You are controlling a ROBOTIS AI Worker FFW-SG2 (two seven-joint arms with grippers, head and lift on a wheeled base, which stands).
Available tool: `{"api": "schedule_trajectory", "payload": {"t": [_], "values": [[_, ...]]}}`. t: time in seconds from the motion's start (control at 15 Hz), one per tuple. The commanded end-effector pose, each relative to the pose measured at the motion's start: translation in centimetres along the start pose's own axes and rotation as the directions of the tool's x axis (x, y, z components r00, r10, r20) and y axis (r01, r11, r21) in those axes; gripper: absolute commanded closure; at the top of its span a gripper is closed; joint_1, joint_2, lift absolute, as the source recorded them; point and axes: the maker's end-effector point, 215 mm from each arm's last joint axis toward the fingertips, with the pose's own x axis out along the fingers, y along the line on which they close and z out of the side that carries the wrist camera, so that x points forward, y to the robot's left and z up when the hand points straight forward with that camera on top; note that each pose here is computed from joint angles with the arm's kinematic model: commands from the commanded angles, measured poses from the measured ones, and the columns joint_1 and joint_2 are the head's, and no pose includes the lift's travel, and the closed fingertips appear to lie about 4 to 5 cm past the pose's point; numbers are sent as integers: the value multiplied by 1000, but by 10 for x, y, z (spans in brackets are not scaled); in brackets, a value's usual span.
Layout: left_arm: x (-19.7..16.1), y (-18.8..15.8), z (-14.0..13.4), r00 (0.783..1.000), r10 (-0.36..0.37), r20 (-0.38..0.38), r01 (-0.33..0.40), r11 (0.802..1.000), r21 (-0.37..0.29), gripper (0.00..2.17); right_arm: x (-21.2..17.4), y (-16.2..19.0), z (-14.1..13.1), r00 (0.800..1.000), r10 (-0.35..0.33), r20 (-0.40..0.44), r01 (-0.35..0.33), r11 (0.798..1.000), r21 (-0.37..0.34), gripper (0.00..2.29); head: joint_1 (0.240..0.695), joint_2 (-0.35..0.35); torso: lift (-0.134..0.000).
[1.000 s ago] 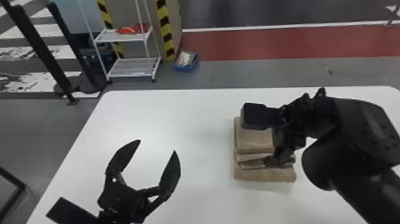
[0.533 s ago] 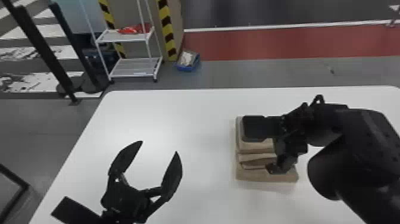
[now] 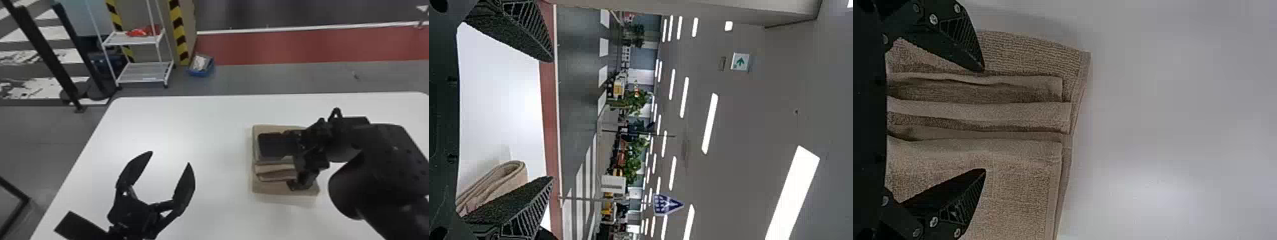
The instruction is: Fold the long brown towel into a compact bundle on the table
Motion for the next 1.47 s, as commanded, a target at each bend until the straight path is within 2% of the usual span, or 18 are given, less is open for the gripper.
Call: {"api": "schedule_trajectory", "payload": {"t": [0.0,0.13,0.33,0.47,0.93,1.07,1.2,1.4], "values": [[1,0,1,1000,1,4,-1,1000,-2,39,2,1,-1,1000,7,-8,-7,1000,-7,194,695,131,-125],[1,0,1,1000,1,4,-1,1000,-2,39,6,1,-5,1000,10,-24,-10,1000,-8,221,695,131,-125],[2,0,2,1000,0,5,0,1000,-1,39,9,-1,-12,999,17,-43,-16,1000,1,397,695,123,-125],[2,0,2,1000,0,5,0,1000,-1,39,6,-8,-13,999,7,-42,-7,1000,16,410,695,119,-125],[3,-3,-1,1000,-3,1,3,1000,-1,39,4,-14,-10,1000,4,-24,-4,999,36,768,695,116,-125],[3,-3,-2,1000,-3,-1,3,1000,-2,39,6,-13,-9,1000,9,-25,-8,999,37,772,695,116,-125],[3,-3,-1,1000,-3,1,3,1000,-1,39,6,-14,-9,1000,9,-21,-8,999,46,1099,695,116,-125],[2,-3,-4,1000,-4,-5,4,1000,-3,39,5,-15,-12,1000,8,-21,-6,998,69,1109,695,115,-125]]}}
